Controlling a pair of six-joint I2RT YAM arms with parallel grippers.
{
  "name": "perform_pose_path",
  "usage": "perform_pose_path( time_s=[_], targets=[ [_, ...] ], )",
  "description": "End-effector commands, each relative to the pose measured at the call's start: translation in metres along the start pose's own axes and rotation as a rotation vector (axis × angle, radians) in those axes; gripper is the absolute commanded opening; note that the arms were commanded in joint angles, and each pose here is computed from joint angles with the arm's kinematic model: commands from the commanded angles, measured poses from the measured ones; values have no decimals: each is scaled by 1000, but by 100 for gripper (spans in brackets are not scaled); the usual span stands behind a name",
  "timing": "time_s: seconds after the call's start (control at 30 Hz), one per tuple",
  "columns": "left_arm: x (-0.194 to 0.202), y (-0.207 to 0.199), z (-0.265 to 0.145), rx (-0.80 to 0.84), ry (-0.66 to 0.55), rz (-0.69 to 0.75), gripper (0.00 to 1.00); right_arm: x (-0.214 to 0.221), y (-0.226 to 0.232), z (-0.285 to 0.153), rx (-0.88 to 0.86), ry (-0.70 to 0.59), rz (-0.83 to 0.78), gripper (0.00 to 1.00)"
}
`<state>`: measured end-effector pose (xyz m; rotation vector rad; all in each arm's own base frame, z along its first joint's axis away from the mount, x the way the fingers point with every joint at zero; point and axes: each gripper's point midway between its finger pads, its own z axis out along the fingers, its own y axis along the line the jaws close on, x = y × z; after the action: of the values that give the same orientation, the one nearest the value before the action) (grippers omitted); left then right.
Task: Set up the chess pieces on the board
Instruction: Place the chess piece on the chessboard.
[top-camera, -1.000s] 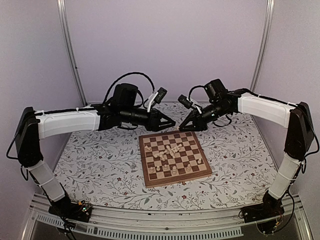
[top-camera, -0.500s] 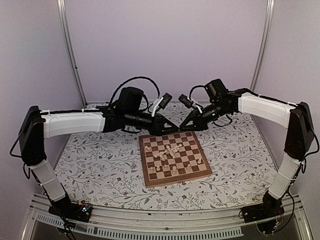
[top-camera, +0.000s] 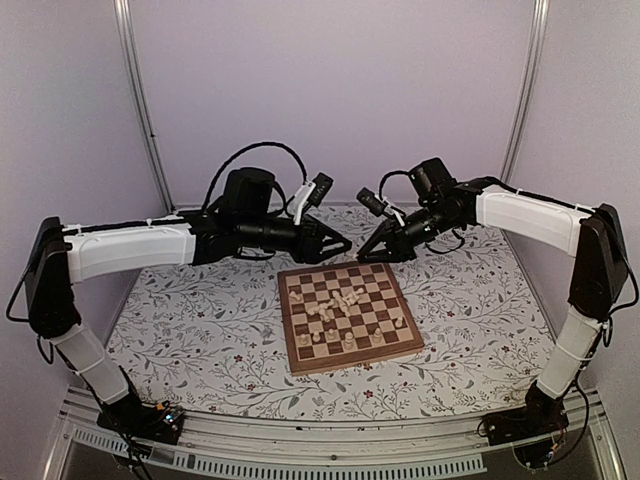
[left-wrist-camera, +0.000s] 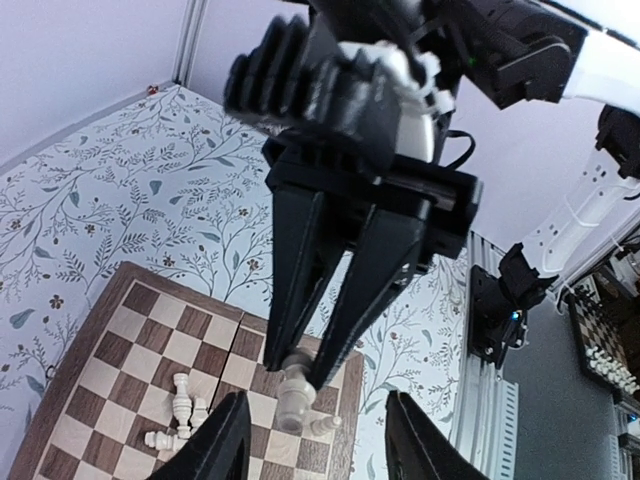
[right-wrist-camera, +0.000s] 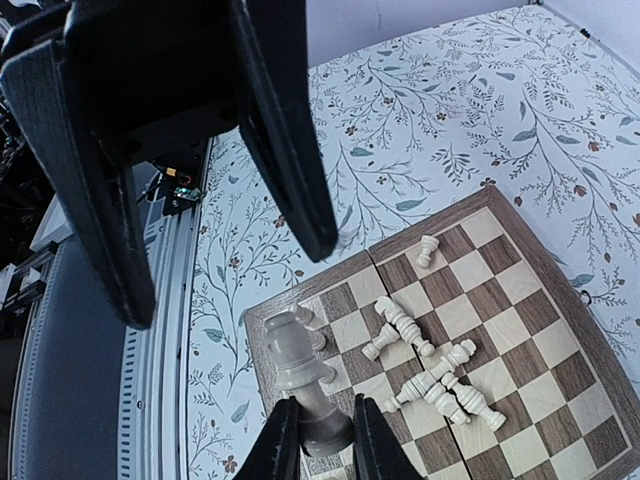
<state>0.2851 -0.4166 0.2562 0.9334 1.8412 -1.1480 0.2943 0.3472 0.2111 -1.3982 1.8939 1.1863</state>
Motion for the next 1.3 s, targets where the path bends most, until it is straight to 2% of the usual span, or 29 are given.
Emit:
perform_pose_path(
  time_s=[0.0, 0.17, 0.37, 0.73, 1.1, 1.17, 1.27],
  targets=[
    [14, 10, 15, -46, 45, -19, 46, -13, 11, -7, -29, -31, -30, 19],
    [27, 7, 23, -15, 101, -40, 40, -15, 13, -8, -36, -36, -32, 19],
    [27, 3, 23, 9, 98, -39, 33, -13, 11, -6, -39, -32, -26, 19],
    [14, -11, 17, 67, 34, -9, 31, -10, 11, -3, -49, -26, -15, 20],
    [17, -10, 19, 72, 42, -15, 16, -10, 11, -3, -49, -25, -15, 20],
    [18, -10, 20, 71, 45, -16, 13, -9, 11, -2, -49, -23, -16, 22],
    [18, -9, 19, 66, 44, -14, 10, -9, 9, -3, -34, -19, -18, 35]
  ],
)
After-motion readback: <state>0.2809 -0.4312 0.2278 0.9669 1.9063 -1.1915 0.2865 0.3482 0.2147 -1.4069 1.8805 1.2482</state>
